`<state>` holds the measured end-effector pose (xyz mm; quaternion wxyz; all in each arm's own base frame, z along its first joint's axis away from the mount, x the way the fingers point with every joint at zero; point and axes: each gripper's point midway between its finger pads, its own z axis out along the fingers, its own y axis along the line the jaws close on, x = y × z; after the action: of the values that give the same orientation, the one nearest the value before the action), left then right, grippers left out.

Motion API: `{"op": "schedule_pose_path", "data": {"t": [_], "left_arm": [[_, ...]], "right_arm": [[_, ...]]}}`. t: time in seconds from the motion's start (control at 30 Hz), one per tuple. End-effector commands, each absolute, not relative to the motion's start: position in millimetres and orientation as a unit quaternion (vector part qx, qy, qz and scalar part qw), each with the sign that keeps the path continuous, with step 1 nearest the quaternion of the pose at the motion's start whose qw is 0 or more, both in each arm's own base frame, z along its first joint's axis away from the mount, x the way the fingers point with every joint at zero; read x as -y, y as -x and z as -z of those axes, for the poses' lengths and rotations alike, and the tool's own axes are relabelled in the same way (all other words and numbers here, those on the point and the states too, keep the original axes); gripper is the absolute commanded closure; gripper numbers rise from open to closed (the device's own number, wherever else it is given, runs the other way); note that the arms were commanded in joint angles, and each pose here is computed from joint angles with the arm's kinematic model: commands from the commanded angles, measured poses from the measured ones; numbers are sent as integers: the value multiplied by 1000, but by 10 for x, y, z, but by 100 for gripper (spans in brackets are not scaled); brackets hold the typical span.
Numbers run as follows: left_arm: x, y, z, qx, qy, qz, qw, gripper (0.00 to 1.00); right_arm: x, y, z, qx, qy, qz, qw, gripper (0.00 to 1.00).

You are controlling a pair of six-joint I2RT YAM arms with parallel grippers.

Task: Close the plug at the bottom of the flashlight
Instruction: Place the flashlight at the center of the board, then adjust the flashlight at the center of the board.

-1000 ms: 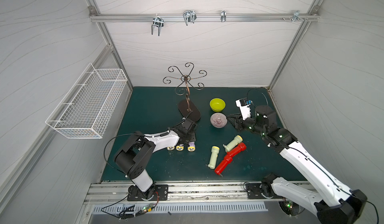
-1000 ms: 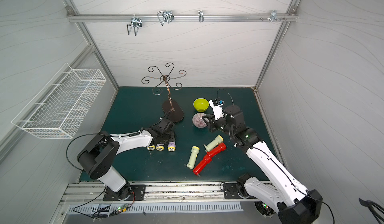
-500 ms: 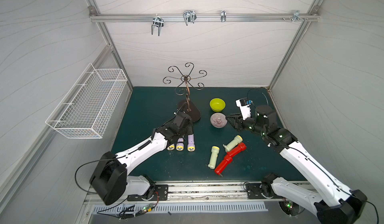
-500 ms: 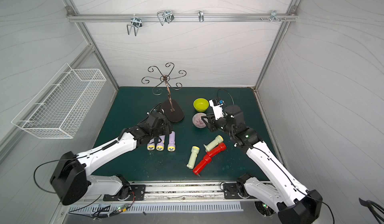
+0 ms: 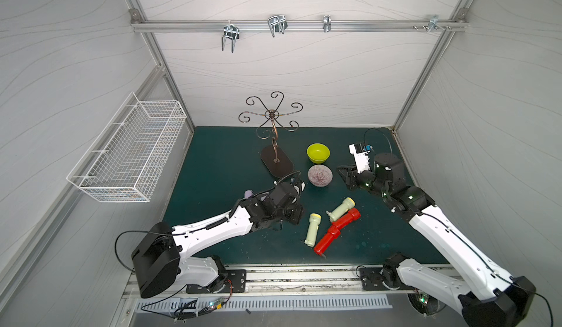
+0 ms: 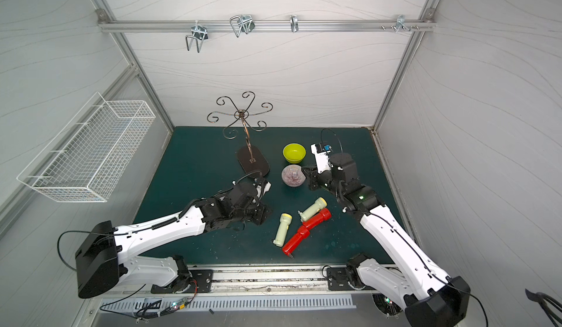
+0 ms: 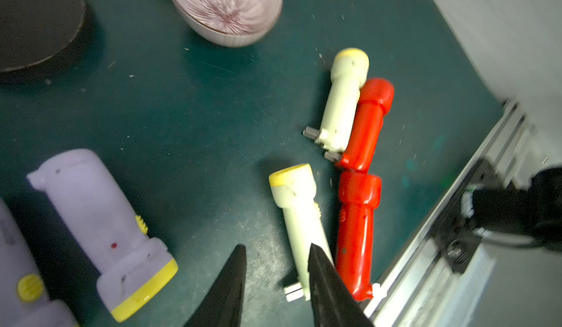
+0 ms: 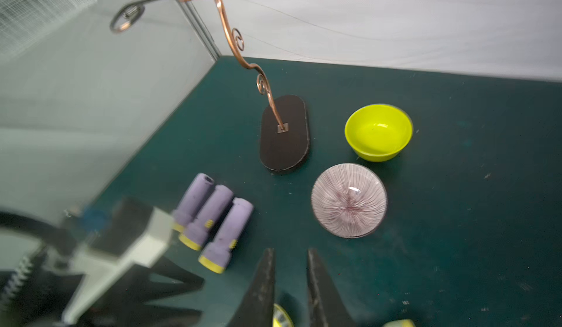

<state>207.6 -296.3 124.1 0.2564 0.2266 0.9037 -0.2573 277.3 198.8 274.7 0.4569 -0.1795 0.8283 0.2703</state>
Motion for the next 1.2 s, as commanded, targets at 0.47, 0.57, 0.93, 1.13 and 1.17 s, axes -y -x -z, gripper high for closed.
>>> {"op": "schedule_pose_path", "data": {"t": [0.47,0.57,0.93,1.13,1.17], "left_arm": [[3363,-1103,-1044,-856,-330,369,147,65],[3453,-1087,-1003,-854,-333,375,139,65],[3585,-941,-774,-859,-342,372,86,65],[3602,-949,-658,-865,-335,366,77,65],[3603,-952,-634,-866,-335,363,76,65]], "right_arm": [[-2456,-2604,-1926,-876,206,-317,299,100],[-2649,-2465,-1737,-881,243,-306,267,100],[-3012,-2150,-1206,-885,280,-340,155,100],[-3132,-2062,-1041,-881,290,-354,122,100],[-3151,-2050,-1014,-880,291,-357,115,100]]}}
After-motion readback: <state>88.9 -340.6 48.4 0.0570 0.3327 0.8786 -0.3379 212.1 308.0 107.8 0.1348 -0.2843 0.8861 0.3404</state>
